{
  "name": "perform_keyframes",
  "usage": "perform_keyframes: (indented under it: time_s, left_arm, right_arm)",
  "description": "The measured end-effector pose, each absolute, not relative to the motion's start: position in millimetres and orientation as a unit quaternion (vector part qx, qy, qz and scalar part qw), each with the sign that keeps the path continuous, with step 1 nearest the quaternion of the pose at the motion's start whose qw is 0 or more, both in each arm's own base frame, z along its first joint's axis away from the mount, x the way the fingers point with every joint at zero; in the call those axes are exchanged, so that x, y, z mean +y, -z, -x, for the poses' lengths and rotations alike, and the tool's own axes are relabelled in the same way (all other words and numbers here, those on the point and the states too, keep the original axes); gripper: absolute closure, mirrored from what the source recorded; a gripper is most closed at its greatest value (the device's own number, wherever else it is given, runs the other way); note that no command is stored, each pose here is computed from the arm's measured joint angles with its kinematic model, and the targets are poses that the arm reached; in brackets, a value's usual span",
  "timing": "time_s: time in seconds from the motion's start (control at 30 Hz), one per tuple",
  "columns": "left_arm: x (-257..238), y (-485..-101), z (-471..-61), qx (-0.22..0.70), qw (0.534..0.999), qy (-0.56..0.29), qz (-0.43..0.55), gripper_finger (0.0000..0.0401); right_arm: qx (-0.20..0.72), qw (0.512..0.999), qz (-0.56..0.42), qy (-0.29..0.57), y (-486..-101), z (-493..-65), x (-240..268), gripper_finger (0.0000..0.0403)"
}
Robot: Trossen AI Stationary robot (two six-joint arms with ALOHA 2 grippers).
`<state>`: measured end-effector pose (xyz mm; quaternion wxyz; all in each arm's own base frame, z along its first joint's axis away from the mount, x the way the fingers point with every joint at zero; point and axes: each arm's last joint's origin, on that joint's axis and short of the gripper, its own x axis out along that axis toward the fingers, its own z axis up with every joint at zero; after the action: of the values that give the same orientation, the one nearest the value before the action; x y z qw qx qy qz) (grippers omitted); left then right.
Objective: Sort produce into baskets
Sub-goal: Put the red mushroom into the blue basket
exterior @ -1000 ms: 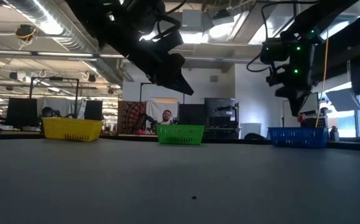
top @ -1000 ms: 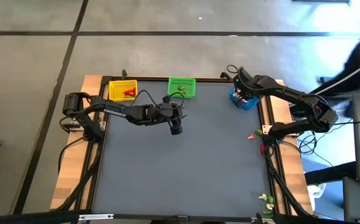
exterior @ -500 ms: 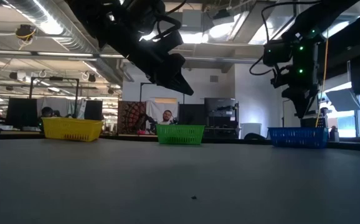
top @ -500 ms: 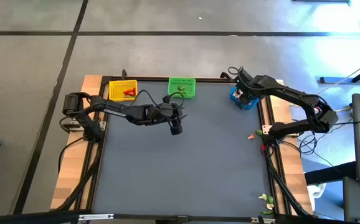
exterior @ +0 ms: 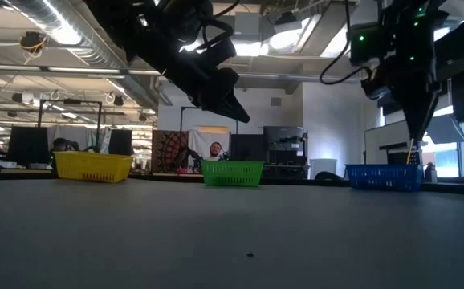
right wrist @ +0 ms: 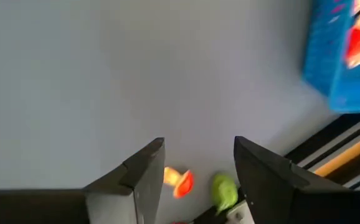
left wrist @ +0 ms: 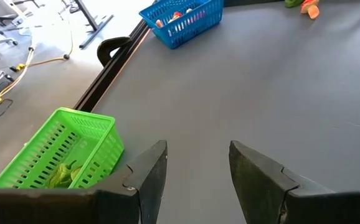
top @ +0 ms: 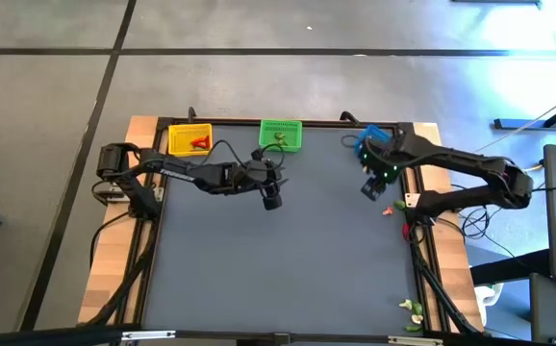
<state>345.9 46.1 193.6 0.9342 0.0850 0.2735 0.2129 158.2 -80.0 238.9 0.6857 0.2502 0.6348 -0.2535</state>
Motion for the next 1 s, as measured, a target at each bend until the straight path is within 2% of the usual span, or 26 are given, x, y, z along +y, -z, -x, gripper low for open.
perform_keyframes:
  time_s: [0.2, 0.57, 1.0]
  left_arm:
    - [42.3, -193.5, -346.3, 0.273, 0.935, -0.208, -0.086, 0.0232]
    - [35.4, -193.6, -347.1, 0.272, 0.937, -0.199, -0.088, 0.0232]
    - [22.9, -193.5, -348.1, 0.271, 0.941, -0.181, -0.093, 0.0232]
  right_arm:
    - [0.643, 0.670, -0.264, 0.263, -238.7, -165.2, -55.1, 0.0210]
    - [0.698, 0.606, -0.264, 0.275, -223.6, -176.8, -31.9, 0.0210]
    - [0.782, 0.488, -0.247, 0.299, -182.9, -196.7, -35.8, 0.0210]
